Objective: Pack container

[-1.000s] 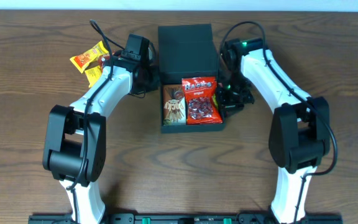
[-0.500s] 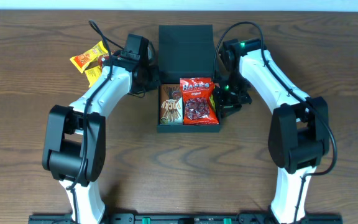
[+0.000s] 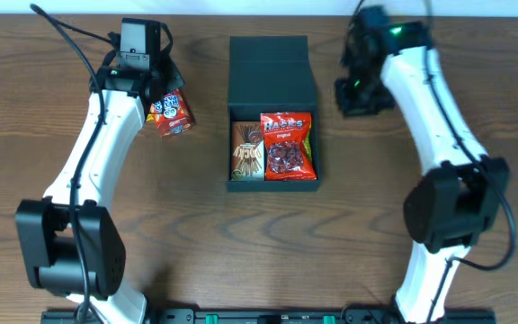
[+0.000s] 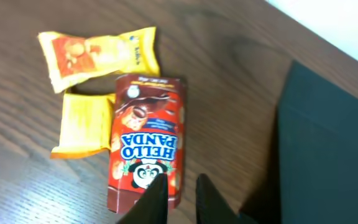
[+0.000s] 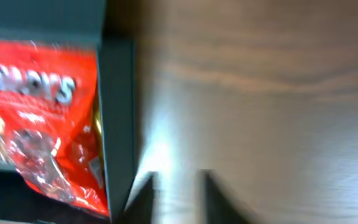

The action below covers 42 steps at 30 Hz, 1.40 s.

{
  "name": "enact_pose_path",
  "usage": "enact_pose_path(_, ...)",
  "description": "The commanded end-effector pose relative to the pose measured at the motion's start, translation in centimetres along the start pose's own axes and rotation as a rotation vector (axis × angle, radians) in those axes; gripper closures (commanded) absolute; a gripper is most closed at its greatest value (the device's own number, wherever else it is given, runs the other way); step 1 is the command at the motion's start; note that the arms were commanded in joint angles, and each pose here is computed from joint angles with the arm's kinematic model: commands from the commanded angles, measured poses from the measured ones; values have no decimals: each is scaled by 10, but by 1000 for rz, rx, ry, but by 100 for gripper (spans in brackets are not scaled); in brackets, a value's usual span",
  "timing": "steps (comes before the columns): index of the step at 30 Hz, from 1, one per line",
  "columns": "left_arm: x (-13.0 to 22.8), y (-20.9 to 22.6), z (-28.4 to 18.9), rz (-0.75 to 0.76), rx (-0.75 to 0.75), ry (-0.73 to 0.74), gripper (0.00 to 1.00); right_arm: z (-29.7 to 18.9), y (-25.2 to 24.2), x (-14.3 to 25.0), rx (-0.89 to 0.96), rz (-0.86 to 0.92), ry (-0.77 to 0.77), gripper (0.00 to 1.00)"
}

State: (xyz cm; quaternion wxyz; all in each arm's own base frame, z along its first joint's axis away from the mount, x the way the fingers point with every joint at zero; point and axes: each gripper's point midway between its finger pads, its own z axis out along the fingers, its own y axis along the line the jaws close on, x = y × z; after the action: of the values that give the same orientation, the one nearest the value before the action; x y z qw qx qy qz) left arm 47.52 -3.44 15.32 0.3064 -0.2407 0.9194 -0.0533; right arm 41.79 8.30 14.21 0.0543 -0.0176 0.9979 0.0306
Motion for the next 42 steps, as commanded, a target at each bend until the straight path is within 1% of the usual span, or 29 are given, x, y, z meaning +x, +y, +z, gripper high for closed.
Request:
enact_pose_path(1, 11, 16, 30, -33, -86, 29, 62, -23, -17, -13, 11, 50, -77, 37)
enact_pose_path(2, 14, 17, 35, -34, -93, 37, 51, -24, -19, -14, 11, 56, -81, 33)
enact_pose_path(3, 16, 18, 40, -43, -101, 43, 43, -24, -22, -14, 12, 62, -81, 29)
enact_pose_path(4, 19, 21, 45, -62, -116, 47, 37, -24, -25, -14, 13, 68, -78, 26)
enact_pose_path(5, 20, 24, 48, -83, -130, 46, 33, -24, -26, -13, 14, 72, -76, 24)
enact_pose_path(7, 23, 27, 54, -120, -147, 50, 22, -24, -27, -13, 15, 73, -75, 23)
enact_pose_path(8, 24, 27, 57, -133, -146, 52, 19, -24, -27, -13, 15, 74, -75, 22)
enact_pose_path(12, 33, 28, 68, -191, -155, 78, 17, -24, -27, -13, 15, 68, -75, 19)
enact_pose_path(16, 39, 31, 78, -194, -166, 90, 16, -24, -27, -15, 15, 58, -81, 17)
enact_pose_path(21, 50, 34, 90, -188, -180, 123, 9, -24, -27, -15, 15, 53, -82, 16)
enact_pose_path(23, 54, 34, 95, -185, -180, 136, 2, -24, -27, -15, 15, 53, -83, 16)
enact_pose_path(25, 57, 34, 99, -174, -178, 145, 5, -24, -27, -15, 15, 53, -82, 15)
enact_pose_path(29, 63, 32, 108, -138, -160, 166, 5, -24, -27, -15, 15, 53, -82, 14)
enact_pose_path(33, 69, 35, 117, -137, -166, 182, 5, -24, -27, -14, 15, 53, -80, 14)
enact_pose_path(40, 62, 34, 125, -140, -150, 151, 5, -24, -27, -14, 15, 54, -79, 13)
enact_pose_path(42, 61, 35, 127, -145, -145, 152, 3, -24, -27, -14, 15, 54, -79, 13)
